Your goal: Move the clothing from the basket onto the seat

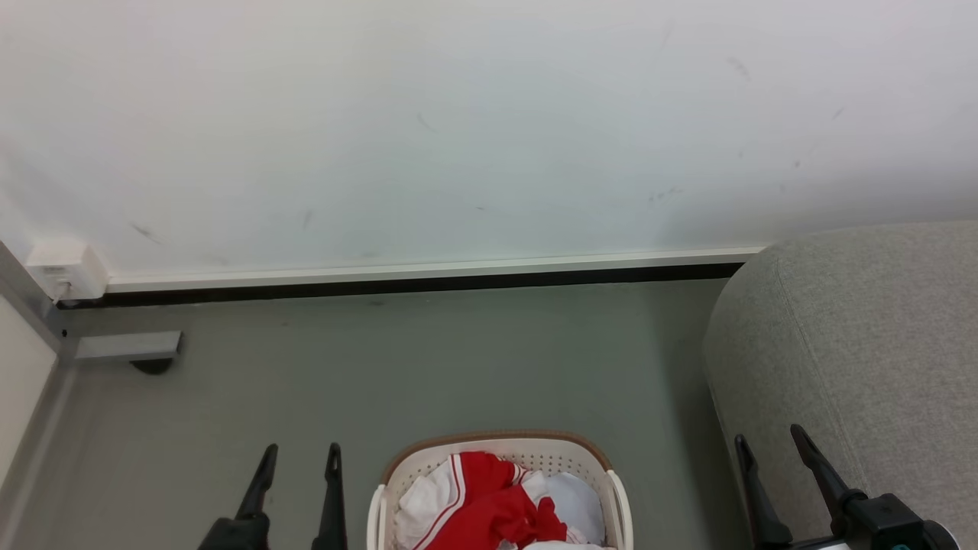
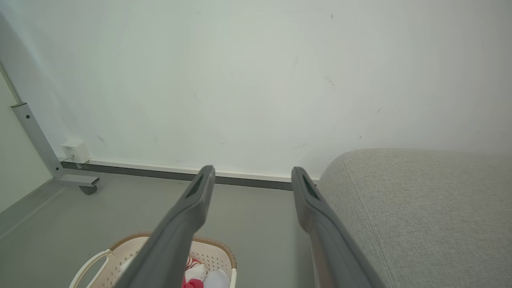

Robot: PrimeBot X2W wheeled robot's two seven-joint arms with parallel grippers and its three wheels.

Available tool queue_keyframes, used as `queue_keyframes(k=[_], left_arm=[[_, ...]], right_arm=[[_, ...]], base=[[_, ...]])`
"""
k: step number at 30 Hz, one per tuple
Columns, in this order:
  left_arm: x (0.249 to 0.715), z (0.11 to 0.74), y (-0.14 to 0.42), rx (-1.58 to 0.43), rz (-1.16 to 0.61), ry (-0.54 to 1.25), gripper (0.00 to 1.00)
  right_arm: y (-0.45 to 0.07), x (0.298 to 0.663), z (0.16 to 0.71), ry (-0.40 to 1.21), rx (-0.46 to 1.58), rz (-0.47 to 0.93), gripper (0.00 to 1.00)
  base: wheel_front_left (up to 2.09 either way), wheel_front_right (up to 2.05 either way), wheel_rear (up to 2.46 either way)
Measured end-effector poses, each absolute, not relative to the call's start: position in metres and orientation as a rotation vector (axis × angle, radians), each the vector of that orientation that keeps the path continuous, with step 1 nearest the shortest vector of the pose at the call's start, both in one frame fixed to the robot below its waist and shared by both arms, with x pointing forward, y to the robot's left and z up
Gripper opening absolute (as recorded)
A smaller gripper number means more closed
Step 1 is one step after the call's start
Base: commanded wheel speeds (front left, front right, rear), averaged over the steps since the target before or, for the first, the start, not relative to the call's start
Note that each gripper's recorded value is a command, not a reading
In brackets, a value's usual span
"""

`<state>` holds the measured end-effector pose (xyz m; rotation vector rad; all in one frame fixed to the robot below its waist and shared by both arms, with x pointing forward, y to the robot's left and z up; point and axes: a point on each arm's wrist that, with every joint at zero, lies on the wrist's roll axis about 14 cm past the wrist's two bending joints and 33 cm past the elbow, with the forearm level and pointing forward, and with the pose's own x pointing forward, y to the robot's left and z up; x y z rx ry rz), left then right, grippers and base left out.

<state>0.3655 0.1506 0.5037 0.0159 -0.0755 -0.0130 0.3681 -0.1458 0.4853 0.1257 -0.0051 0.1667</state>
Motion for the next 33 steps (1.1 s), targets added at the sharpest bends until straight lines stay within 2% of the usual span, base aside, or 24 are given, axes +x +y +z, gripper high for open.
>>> queue_keyframes(k=[10, 21, 26, 33], left_arm=[[0.370, 0.497, 0.143, 0.005, -0.038, -0.055, 1.00], [0.419, 0.478, 0.080, -0.015, -0.248, -0.008, 1.00], [0.443, 0.435, 0.039, 0.028, -0.391, 0.100, 1.00], [0.466, 0.349, 0.005, 0.124, -0.535, 0.361, 1.00]], right_arm=[[-0.151, 0.370, 0.486, -0.007, 0.125, 0.155, 1.00], [-0.176, 0.398, 0.501, -0.060, 0.094, 0.110, 1.00], [-0.193, 0.418, 0.501, -0.068, 0.065, 0.082, 1.00], [-0.201, 0.449, 0.483, -0.040, 0.035, 0.079, 1.00]], base=[[0.00, 0.00, 0.00], [0.00, 0.00, 0.00], [0.00, 0.00, 0.00], [0.00, 0.00, 0.00]])
